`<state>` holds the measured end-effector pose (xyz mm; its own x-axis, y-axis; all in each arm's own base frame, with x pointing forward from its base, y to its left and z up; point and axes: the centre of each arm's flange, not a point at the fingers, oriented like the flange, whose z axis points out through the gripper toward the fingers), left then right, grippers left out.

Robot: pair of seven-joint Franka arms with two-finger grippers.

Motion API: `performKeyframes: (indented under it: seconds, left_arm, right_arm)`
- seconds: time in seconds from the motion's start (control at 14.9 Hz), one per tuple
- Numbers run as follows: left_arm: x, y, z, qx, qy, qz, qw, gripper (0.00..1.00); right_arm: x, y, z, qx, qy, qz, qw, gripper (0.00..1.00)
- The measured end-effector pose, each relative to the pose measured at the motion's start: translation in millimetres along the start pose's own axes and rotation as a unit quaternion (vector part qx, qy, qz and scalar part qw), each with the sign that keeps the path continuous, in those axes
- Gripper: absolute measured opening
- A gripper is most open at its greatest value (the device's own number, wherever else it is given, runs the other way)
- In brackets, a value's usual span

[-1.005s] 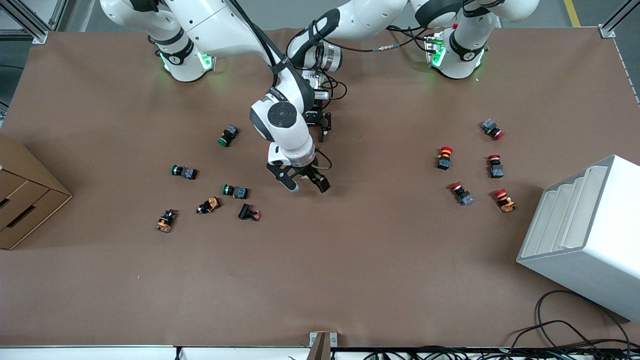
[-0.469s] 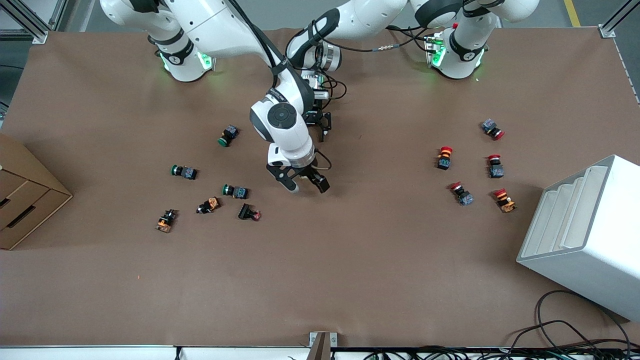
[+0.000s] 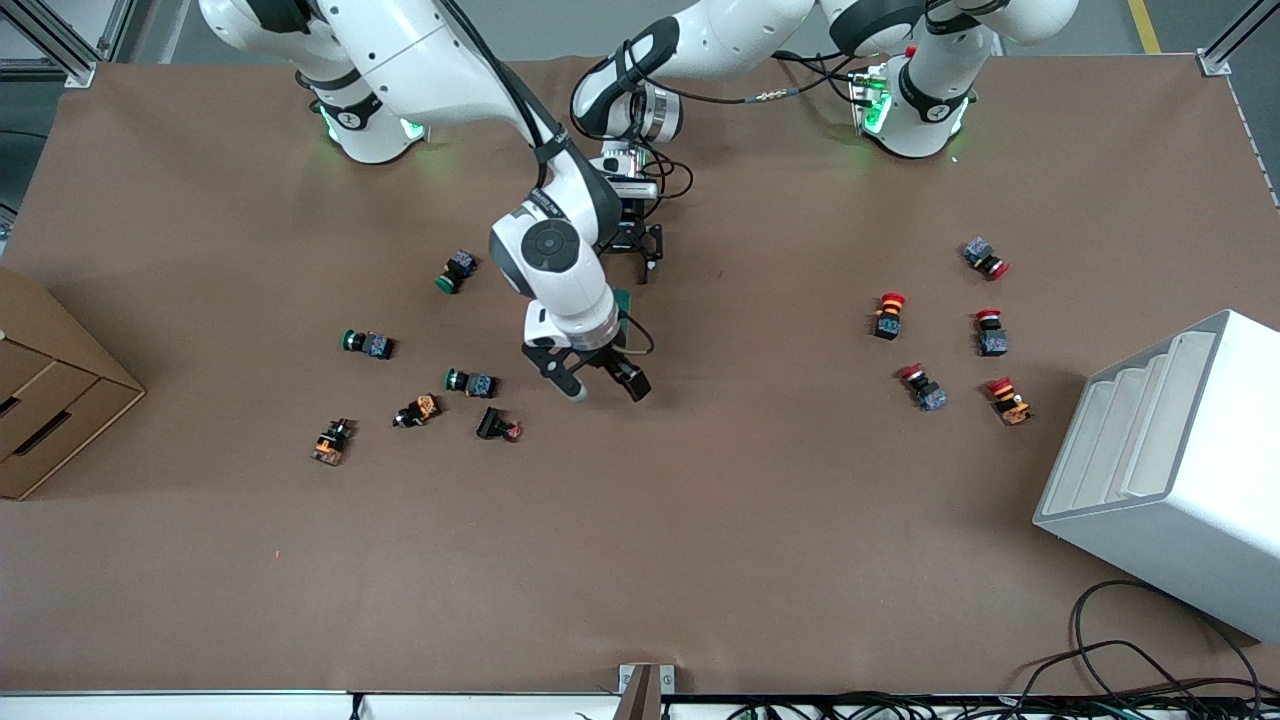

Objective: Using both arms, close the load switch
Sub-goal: 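Lift the right gripper up and away from the switch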

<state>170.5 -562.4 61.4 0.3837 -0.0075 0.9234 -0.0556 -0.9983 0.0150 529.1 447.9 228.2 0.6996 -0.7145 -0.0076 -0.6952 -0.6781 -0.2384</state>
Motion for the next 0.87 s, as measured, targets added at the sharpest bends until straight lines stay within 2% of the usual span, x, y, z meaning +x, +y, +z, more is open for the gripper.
performKeyframes:
  seconds: [0.27,0.54,0.87]
  left_arm:
    - [1.8,2.8,-3.2,0.012,-0.009,-0.006,1.000,0.98]
    - [16.4,22.4,-15.8,0.058,-0.051,-0.009,0.997,0.98]
    - [67.5,60.0,-20.3,0.113,-0.107,-0.033,0.987,0.98]
  right_arm:
    - [44.8,-12.4,-21.3,-0.042,-0.005,-0.017,0.999,1.00]
    - [116.3,-16.4,-75.8,-0.074,-0.016,-0.078,0.994,1.00]
    - [204.1,24.1,-138.5,-0.126,-0.061,-0.177,0.974,1.00]
